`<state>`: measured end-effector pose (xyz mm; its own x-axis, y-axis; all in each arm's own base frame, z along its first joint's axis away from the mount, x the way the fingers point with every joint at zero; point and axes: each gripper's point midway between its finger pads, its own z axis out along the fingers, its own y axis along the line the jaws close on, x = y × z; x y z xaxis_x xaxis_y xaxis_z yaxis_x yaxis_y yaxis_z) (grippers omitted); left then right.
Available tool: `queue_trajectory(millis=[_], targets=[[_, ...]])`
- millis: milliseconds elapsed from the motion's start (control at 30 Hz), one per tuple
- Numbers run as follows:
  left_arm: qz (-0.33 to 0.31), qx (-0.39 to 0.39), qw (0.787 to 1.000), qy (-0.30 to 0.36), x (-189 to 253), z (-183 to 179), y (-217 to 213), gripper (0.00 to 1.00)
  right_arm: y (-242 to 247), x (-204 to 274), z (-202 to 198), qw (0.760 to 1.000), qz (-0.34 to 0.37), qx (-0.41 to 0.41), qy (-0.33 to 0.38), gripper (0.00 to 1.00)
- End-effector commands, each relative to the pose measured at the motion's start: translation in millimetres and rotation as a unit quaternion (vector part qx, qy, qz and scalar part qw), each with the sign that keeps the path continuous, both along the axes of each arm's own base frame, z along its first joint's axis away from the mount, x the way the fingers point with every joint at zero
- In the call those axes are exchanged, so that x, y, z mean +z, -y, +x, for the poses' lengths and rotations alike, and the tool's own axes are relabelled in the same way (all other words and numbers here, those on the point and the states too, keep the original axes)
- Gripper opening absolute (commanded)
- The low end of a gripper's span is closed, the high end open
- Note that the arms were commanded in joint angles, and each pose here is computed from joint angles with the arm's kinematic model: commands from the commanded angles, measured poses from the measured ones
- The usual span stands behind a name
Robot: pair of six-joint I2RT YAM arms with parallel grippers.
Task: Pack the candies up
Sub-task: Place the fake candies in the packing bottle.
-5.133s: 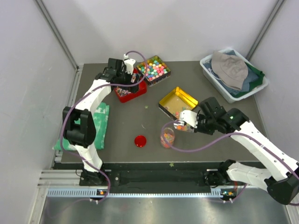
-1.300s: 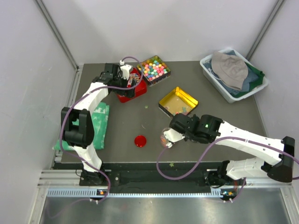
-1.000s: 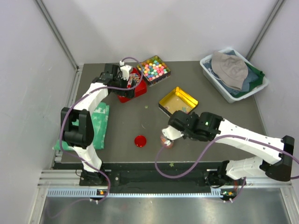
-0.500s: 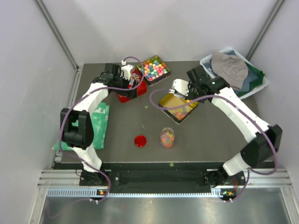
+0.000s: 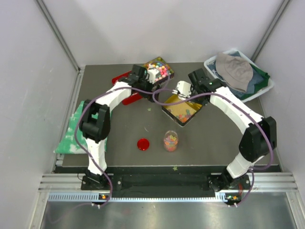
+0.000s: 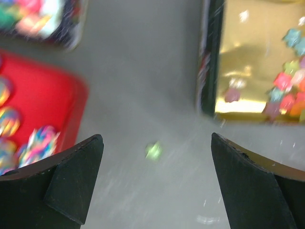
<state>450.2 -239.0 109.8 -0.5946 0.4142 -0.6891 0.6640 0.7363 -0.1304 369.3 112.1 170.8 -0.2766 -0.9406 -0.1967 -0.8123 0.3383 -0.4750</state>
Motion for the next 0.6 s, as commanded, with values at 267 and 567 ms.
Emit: queue_trajectory(millis=[267,567], targets=[[-0.006,-0.024,0.999,0.043,-3.7,42.3,63.9,0.99,26.2,22.7,-35.5,0.998,0.017,-0.024,0.050,0.00],[-0.006,-0.047,0.998,0.039,-18.3,43.6,83.8,0.99,36.7,44.8,-70.4,0.995,0.056,-0.033,0.075,0.00]])
